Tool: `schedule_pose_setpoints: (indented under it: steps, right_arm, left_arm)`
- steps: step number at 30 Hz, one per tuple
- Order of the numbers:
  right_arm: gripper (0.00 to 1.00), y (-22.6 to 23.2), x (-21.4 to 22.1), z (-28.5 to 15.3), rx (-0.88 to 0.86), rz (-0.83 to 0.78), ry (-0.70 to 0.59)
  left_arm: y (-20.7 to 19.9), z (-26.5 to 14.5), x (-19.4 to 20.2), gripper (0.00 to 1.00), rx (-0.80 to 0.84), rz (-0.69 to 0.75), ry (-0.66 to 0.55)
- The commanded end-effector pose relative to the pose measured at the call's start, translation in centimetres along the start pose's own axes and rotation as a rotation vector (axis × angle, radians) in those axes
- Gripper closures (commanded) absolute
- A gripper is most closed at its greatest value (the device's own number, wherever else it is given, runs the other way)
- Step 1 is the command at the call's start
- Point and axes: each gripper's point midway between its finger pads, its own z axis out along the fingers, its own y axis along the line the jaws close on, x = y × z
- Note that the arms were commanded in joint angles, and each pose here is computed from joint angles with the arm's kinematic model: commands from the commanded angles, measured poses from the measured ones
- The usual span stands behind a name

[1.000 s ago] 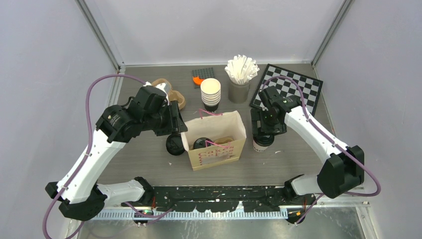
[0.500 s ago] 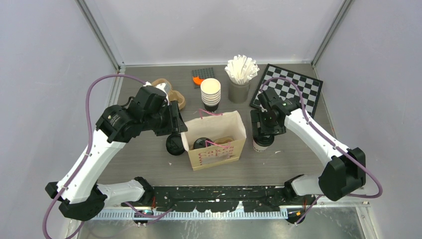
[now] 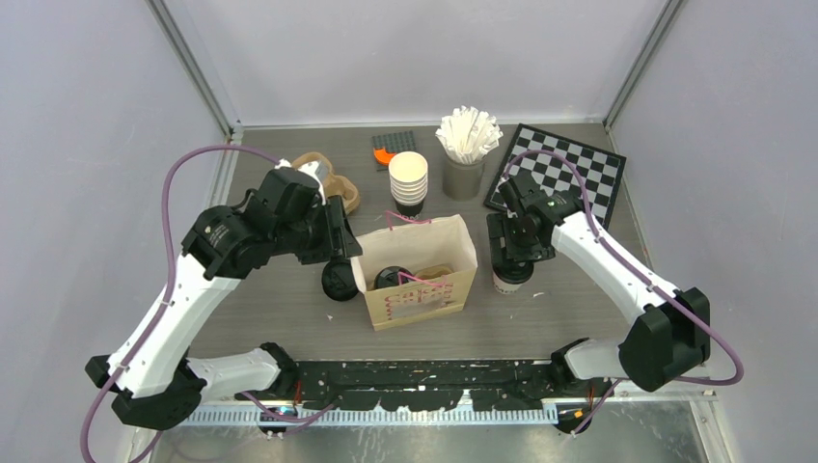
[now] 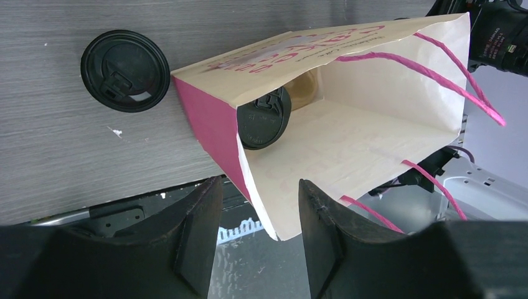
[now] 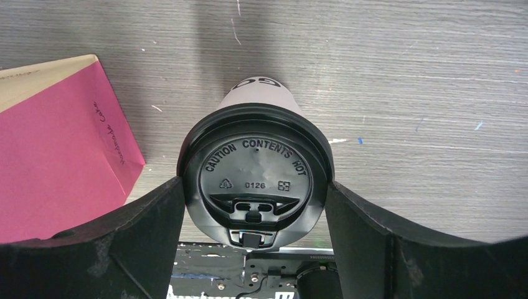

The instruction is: Pack the takeout coffee

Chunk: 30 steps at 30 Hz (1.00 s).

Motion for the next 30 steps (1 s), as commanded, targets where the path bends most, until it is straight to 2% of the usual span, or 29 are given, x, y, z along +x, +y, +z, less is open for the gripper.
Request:
schedule_pose_setpoints:
  steps: [1,9,19,24,28,30]
  right_arm:
    - [0.25,-0.6,-1.7,-2.5,0.017,-0.017,-0.081]
    - [0.25,-0.5,-4.7,-7.9,-0.006,-0.048,-0.164]
    - [0.25,-1.1,-7.7,-17.3,-0.038,-0.087,-0.304]
    - [0.26,-0.5,-8.6,-21.8,-0.116,-0.103,-0.403]
    - [0.26,1.1,-8.9,-25.1,-0.246,-0.136,-0.496]
    - [0.27,2.3,-8.6,-26.5,-0.333,-0.169,-0.536]
  left_arm:
    - [0.0,-1.3,-0.4,0.5,0.017,0.0,-0.031]
    - [-0.6,-1.4,0.9,0.46,0.02,0.02,0.082]
    - [-0.7,0.7,1.4,0.48,-0.024,0.035,0.171]
    - [-0.8,1.8,1.2,0.58,-0.035,0.055,0.181]
    - [-1.3,2.5,0.4,0.75,-0.009,0.095,0.145]
    - [-1.8,2.9,-0.2,0.79,0.03,0.108,0.102]
